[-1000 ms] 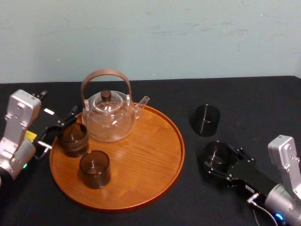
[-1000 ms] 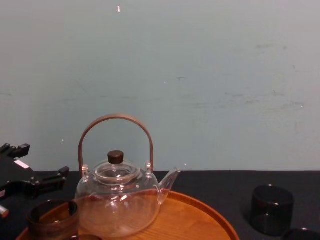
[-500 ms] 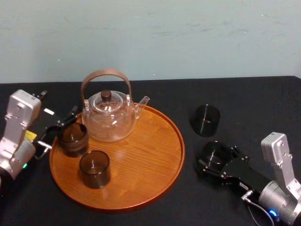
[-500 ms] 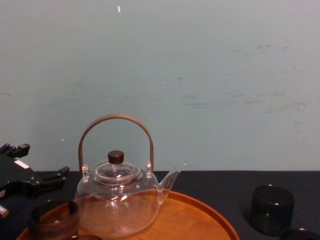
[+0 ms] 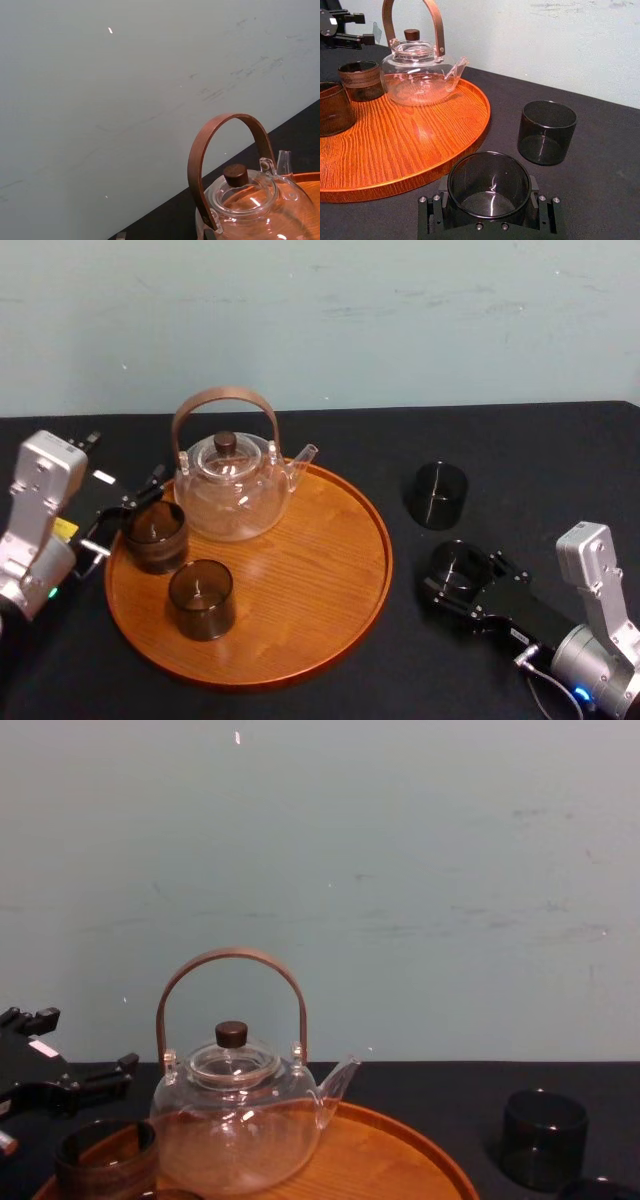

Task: Pick up the glass from the table and place it on the tray.

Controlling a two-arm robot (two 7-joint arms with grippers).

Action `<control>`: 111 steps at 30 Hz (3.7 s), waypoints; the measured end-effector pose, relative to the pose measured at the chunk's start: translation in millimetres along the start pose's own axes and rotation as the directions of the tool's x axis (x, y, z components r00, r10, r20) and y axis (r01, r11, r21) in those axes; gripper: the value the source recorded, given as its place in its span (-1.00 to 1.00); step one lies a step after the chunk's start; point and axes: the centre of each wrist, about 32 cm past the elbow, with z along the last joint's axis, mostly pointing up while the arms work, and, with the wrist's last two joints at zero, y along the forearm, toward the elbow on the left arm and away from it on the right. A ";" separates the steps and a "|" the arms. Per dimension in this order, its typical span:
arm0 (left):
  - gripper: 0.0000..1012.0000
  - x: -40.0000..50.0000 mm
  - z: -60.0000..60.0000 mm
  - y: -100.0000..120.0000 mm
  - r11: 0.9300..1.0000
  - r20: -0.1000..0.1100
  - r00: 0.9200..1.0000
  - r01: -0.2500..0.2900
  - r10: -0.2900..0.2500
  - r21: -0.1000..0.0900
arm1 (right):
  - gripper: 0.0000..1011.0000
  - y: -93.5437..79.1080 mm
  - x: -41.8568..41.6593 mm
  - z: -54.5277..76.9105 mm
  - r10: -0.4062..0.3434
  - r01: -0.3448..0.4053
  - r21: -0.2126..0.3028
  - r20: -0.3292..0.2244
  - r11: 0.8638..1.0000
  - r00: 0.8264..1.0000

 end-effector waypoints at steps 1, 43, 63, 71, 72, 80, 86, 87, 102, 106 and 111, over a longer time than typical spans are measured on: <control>0.98 0.0 0.0 0.0 1.000 0.000 1.000 0.000 0.000 0.000 | 0.79 0.0 0.0 0.0 0.000 0.000 0.000 0.000 1.000 1.000; 0.98 0.0 0.0 0.0 1.000 0.000 1.000 0.000 0.000 0.000 | 0.79 37.5 -45.3 43.8 0.245 -0.261 0.131 0.127 0.956 0.961; 0.98 0.0 0.0 0.0 1.000 0.000 1.000 0.000 0.000 0.000 | 0.79 70.4 -64.7 40.7 0.328 -0.342 0.117 0.125 0.932 0.937; 0.98 0.0 0.0 0.0 1.000 0.000 1.000 0.000 0.000 0.000 | 0.79 82.2 -68.4 37.7 0.353 -0.365 0.102 0.118 0.925 0.928; 0.98 0.0 0.0 0.0 1.000 0.000 1.000 0.000 0.000 0.000 | 0.79 83.1 -68.5 37.4 0.355 -0.367 0.101 0.117 0.925 0.928; 0.98 0.0 0.0 0.0 1.000 0.000 1.000 0.000 0.000 0.000 | 0.79 90.7 -69.4 34.0 0.364 -0.374 0.089 0.109 0.923 0.925; 0.98 0.0 0.0 0.0 1.000 0.000 1.000 0.000 0.000 0.000 | 0.79 95.1 -69.5 30.9 0.370 -0.378 0.081 0.099 0.922 0.924; 0.98 0.0 0.0 0.0 1.000 0.000 1.000 0.000 0.000 0.000 | 0.79 95.9 -69.4 30.1 0.371 -0.378 0.079 0.096 0.922 0.924; 0.98 0.0 0.0 0.0 1.000 0.000 1.000 0.000 0.000 0.000 | 0.79 100.4 -68.2 25.0 0.376 -0.381 0.063 0.074 0.922 0.923; 0.98 0.0 0.0 0.0 1.000 0.000 1.000 0.000 0.000 0.000 | 0.79 100.2 -68.3 25.1 0.376 -0.380 0.063 0.074 0.923 0.924; 0.98 0.0 0.0 0.0 1.000 0.000 1.000 0.000 0.000 0.000 | 0.79 100.2 -68.3 25.4 0.375 -0.380 0.064 0.075 0.923 0.924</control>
